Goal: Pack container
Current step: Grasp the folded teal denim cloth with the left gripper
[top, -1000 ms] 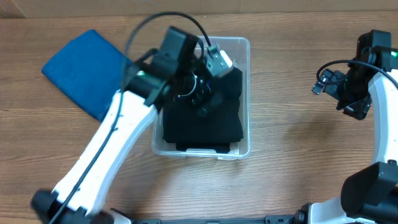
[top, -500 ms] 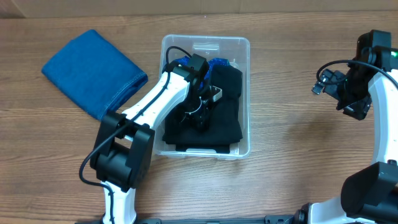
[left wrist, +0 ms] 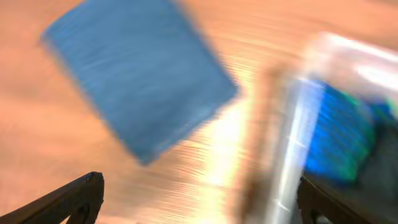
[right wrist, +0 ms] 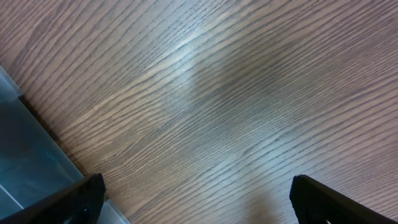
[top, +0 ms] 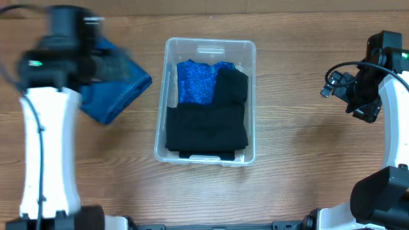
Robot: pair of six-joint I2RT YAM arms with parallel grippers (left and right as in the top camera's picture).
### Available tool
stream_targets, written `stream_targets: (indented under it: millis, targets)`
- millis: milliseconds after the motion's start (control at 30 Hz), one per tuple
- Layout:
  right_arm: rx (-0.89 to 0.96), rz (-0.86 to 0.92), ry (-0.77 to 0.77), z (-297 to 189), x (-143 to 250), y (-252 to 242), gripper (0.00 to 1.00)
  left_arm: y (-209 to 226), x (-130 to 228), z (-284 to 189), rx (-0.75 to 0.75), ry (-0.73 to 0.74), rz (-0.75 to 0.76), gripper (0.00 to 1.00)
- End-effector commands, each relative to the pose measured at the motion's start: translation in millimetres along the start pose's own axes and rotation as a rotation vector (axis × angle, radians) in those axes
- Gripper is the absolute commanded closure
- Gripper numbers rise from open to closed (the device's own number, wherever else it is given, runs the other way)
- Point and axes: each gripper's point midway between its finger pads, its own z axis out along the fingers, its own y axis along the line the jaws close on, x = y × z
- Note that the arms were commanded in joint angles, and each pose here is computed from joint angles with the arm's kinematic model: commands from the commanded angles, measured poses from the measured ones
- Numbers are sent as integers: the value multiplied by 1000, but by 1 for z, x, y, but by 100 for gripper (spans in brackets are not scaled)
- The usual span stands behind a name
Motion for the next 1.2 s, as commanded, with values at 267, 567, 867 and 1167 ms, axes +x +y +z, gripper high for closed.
stream_targets:
  millis: [267, 567, 867, 1167]
  targets:
    - [-9, -15, -20, -3, -3, 1, 0, 151, 67, 201, 296, 247, -481, 0]
    - [-12, -23, -30, -3, -5, 2, 0, 126, 67, 292, 495, 195, -476, 0]
    - [-24, -24, -28, -3, -5, 4, 0, 62, 57, 300, 616, 239, -515, 57]
    - [-29, -39, -24, -3, -4, 5, 0, 41, -6, 210, 760, 59, -383, 96]
